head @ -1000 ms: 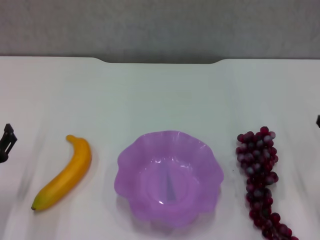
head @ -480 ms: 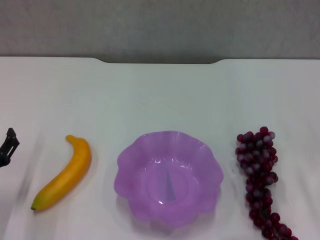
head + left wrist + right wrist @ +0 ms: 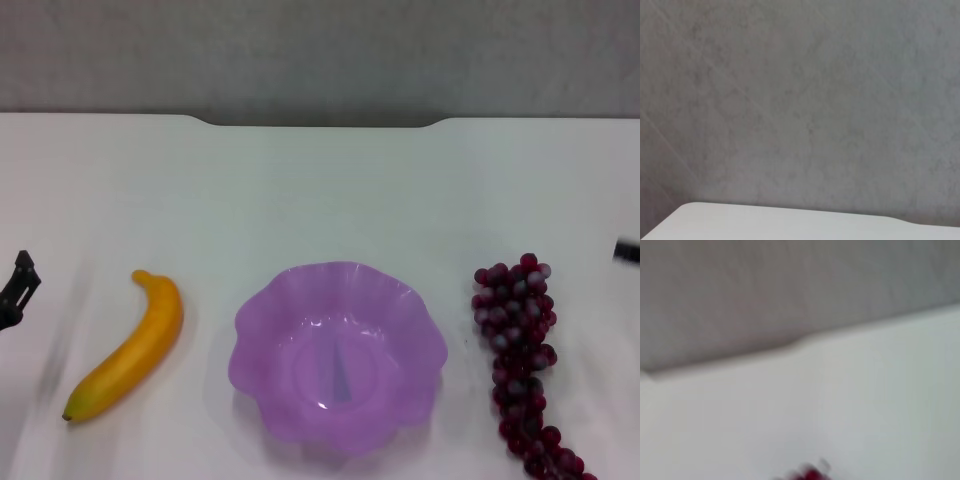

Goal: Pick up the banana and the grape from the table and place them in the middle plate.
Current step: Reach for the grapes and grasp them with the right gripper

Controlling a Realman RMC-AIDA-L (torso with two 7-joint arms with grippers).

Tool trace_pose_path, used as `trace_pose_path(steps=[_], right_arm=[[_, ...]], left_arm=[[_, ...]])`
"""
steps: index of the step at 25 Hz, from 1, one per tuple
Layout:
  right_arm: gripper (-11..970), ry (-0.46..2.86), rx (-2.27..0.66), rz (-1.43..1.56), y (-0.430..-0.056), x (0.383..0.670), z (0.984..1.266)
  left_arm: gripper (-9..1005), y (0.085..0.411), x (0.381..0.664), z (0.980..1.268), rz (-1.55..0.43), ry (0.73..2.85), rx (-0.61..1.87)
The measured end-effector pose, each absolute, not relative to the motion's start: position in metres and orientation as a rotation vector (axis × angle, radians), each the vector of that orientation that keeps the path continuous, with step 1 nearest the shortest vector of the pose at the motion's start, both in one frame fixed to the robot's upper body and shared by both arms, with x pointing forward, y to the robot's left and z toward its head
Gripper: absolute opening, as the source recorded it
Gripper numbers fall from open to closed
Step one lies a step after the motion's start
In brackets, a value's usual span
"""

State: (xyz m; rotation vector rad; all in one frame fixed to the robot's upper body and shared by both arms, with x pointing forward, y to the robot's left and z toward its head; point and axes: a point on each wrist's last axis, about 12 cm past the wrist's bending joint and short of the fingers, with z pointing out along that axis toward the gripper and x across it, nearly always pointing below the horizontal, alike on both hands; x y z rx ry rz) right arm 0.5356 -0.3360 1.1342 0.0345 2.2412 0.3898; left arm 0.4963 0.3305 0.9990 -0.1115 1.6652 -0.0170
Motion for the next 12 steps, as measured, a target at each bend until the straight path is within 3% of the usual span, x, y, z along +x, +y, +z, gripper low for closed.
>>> trace_pose_path(steps=[6,12], right_arm=[[824,2.43,-0.041,-0.048,-0.329,0.555,1.137],[823,2.402,-0.141,-0.103,-0.313,0.571,1.142]], left_arm=[[891,0.329,0.497,0.999,-0.022,1.663,-0.11],[891,0.329,0.497,1.0,-0.022,1.657,-0.115]])
